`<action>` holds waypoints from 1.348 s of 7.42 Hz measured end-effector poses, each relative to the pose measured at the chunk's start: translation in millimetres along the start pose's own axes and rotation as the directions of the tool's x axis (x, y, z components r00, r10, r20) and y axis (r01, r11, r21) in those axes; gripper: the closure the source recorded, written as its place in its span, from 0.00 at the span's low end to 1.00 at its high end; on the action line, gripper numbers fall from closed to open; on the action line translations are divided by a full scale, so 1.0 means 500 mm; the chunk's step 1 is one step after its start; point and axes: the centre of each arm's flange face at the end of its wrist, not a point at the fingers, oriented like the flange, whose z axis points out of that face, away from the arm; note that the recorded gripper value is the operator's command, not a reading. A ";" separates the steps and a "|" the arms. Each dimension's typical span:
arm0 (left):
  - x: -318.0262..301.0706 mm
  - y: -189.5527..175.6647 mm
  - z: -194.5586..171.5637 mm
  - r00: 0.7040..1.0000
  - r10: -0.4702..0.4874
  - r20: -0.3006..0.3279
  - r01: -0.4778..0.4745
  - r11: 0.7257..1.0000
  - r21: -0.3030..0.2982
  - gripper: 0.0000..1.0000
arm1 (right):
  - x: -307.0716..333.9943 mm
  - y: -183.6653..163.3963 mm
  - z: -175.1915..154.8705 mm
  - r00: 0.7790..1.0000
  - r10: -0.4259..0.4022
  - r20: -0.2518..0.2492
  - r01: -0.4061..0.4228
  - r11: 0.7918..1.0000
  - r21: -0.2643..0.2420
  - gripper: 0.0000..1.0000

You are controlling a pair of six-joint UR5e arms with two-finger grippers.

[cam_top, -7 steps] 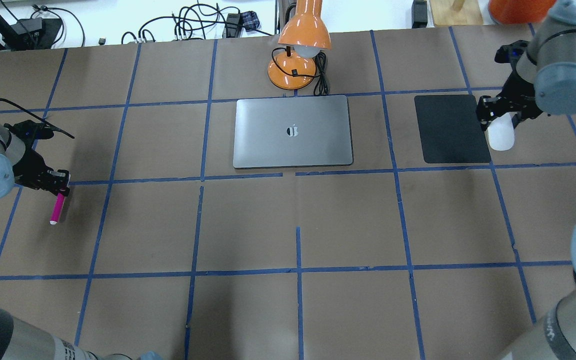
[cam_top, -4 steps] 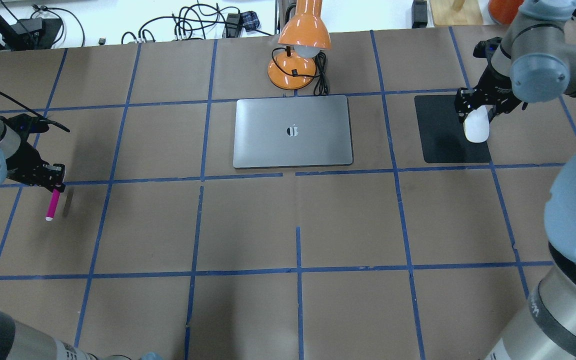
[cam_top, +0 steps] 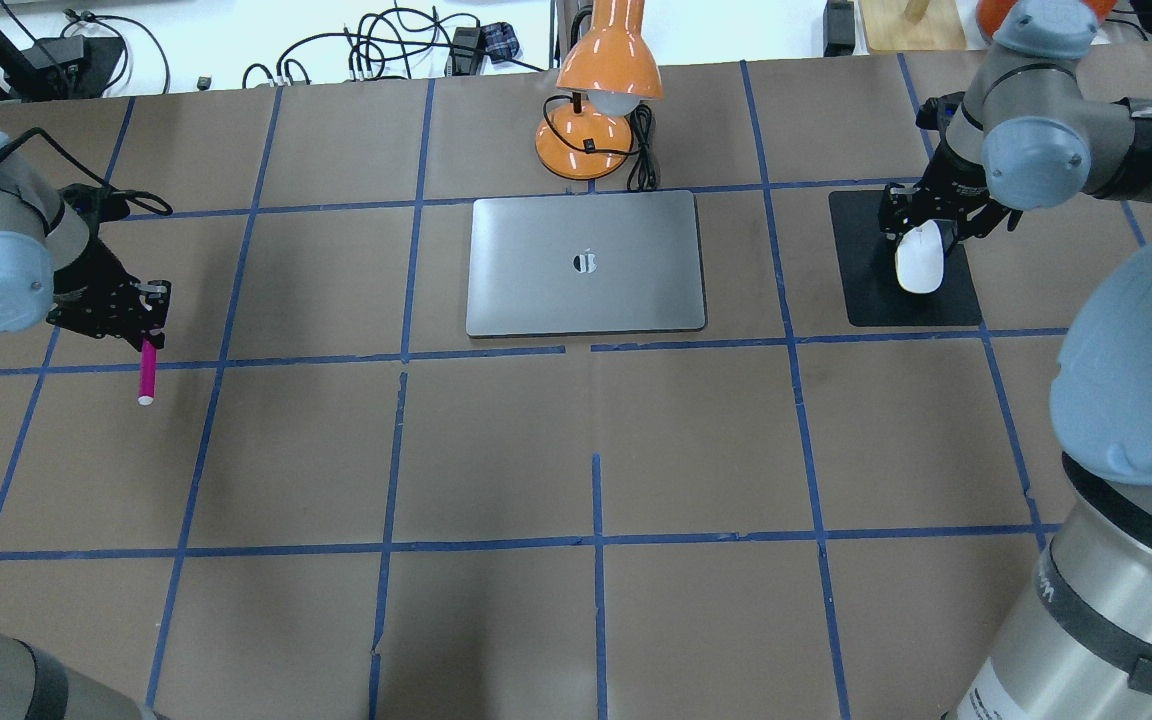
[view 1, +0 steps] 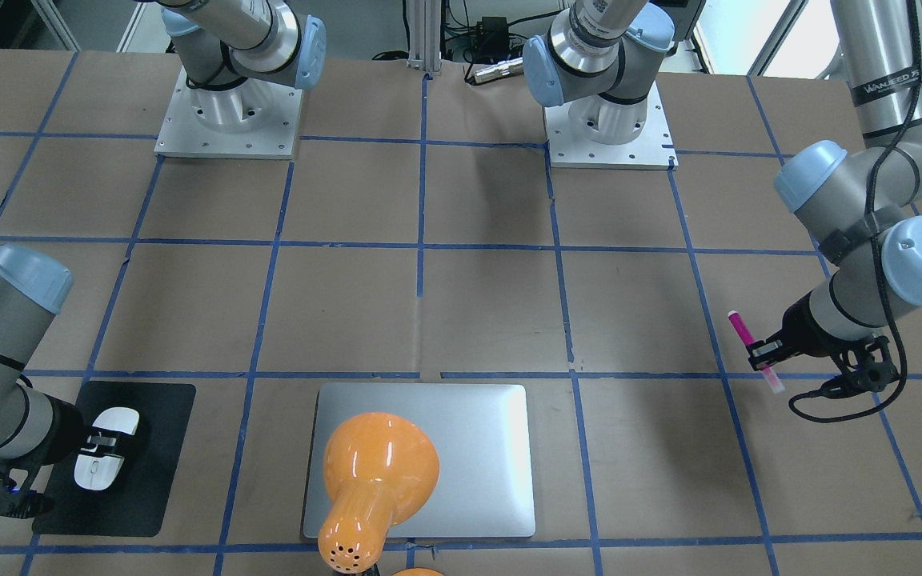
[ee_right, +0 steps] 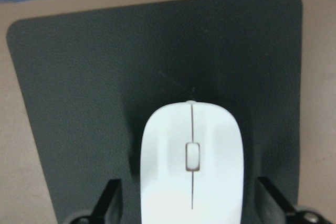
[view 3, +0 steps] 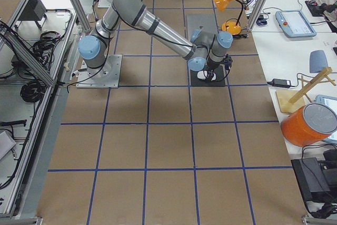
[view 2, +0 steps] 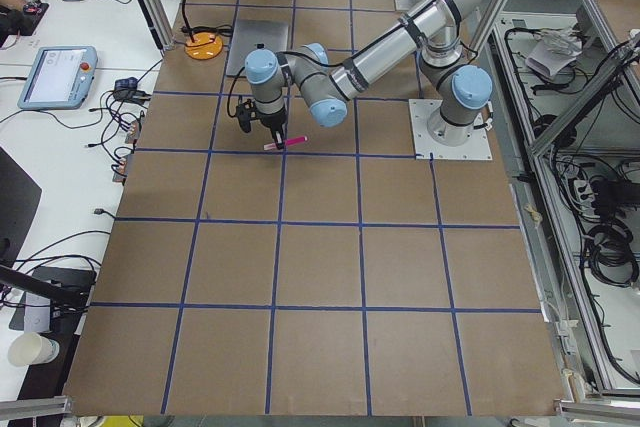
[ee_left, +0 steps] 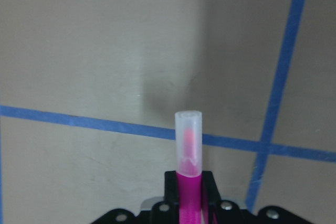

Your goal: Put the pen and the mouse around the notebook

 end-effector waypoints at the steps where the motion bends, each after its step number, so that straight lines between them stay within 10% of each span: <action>1: 0.024 0.003 -0.006 0.997 -0.074 -0.019 0.074 0.997 0.005 1.00 | -0.010 -0.006 -0.020 1.000 -0.008 -0.008 0.008 1.000 0.002 0.00; 6: 0.336 0.108 -0.051 0.913 -0.403 -0.059 0.405 0.914 0.024 1.00 | -0.162 0.021 -0.271 0.991 -0.126 -0.055 0.124 0.992 -0.028 0.00; 10: 0.603 0.285 -0.030 0.796 -0.604 -0.051 0.605 0.797 0.006 1.00 | -0.327 0.247 -0.539 0.974 -0.220 -0.060 0.222 0.975 0.018 0.00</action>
